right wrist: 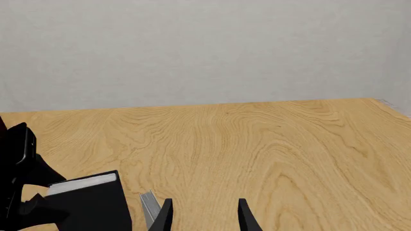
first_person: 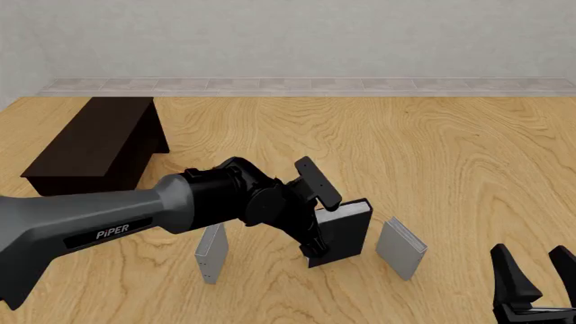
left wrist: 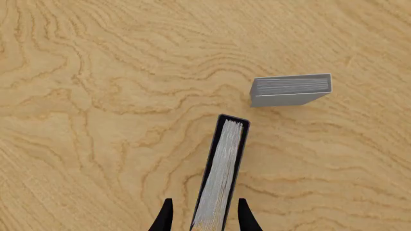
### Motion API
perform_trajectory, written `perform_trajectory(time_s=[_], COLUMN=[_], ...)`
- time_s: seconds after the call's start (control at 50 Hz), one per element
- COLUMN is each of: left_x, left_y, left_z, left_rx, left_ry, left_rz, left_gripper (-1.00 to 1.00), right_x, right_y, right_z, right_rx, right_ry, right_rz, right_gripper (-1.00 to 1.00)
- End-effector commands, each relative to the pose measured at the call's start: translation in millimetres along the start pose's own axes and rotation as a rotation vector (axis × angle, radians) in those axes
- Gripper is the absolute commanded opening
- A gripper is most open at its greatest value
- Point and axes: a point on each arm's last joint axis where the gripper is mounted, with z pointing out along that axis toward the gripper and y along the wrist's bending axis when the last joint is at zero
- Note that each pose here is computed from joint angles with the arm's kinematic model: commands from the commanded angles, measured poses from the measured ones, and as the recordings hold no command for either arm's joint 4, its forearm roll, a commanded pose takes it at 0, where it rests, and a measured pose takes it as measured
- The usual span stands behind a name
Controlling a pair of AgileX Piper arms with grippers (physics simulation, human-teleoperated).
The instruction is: Pick up the book in the middle and place it on the cabinet shelf.
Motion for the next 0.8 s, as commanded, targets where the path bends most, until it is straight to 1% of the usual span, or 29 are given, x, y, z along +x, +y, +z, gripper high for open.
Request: perform_trajectory(time_s=[0.02, 0.04, 0.16, 0.32, 0.38, 0.42, 0.44, 0.5, 0.54, 0.56, 0.66, 0.72, 0.78, 0.8], left_x=[7.1, 6.3, 11.9, 15.9, 18.1, 18.5, 18.1, 16.9, 16.0, 15.6, 12.9, 6.1, 3.9, 2.1], left_y=[-4.6, -8.8, -10.7, -12.1, -8.5, -11.4, -16.8, -14.9, -10.1, -9.6, -5.2, -13.9, -12.8, -15.2], left_z=[12.1, 11.8, 19.4, 26.5, 29.3, 30.0, 27.9, 28.1, 27.4, 27.0, 22.2, 13.2, 8.2, 5.7], left_rx=[0.01, 0.016, 0.02, 0.025, 0.022, 0.027, 0.035, 0.033, 0.026, 0.025, 0.017, 0.025, 0.022, 0.024], left_ry=[0.024, 0.022, 0.039, 0.056, 0.067, 0.074, 0.074, 0.076, 0.07, 0.068, 0.056, 0.028, 0.018, 0.01], left_rz=[0.003, 0.002, 0.009, 0.01, 0.013, 0.013, 0.022, 0.017, 0.018, 0.019, 0.029, 0.048, 0.063, 0.062], left_gripper=[1.0, 1.0, 1.0, 1.0, 1.0, 1.0, 1.0, 1.0, 1.0, -1.0, -1.0, -1.0, -1.0, -1.0], right_x=[0.1, 0.1, 0.2, 0.3, 0.3, 0.3, 0.3, 0.3, 0.3, 0.3, 0.4, 0.5, 0.7, 0.7], right_y=[0.0, 0.0, 0.0, 0.0, 0.0, 0.0, 0.0, 0.0, 0.0, 0.0, 0.0, 0.0, 0.0, 0.0], right_z=[-0.2, -0.2, -1.2, -1.5, -1.5, -1.5, -1.6, -1.6, -1.5, -1.5, -1.4, -1.5, -1.5, -1.6], right_rx=[0.0, 0.001, 0.0, -0.001, 0.0, 0.0, 0.0, 0.0, 0.0, 0.0, 0.0, 0.0, 0.0, 0.0], right_ry=[0.0, 0.0, -0.001, 0.0, 0.0, -0.001, -0.001, -0.001, 0.0, 0.0, -0.001, 0.0, 0.0, 0.0], right_rz=[0.0, 0.0, 0.0, -0.001, -0.001, -0.001, -0.001, -0.001, -0.001, -0.001, -0.001, 0.0, -0.001, -0.001], right_gripper=[1.0, 1.0, 1.0, 1.0, 1.0, 1.0, 1.0, 1.0, 1.0, 1.0, 1.0, 1.0, 1.0, 1.0])
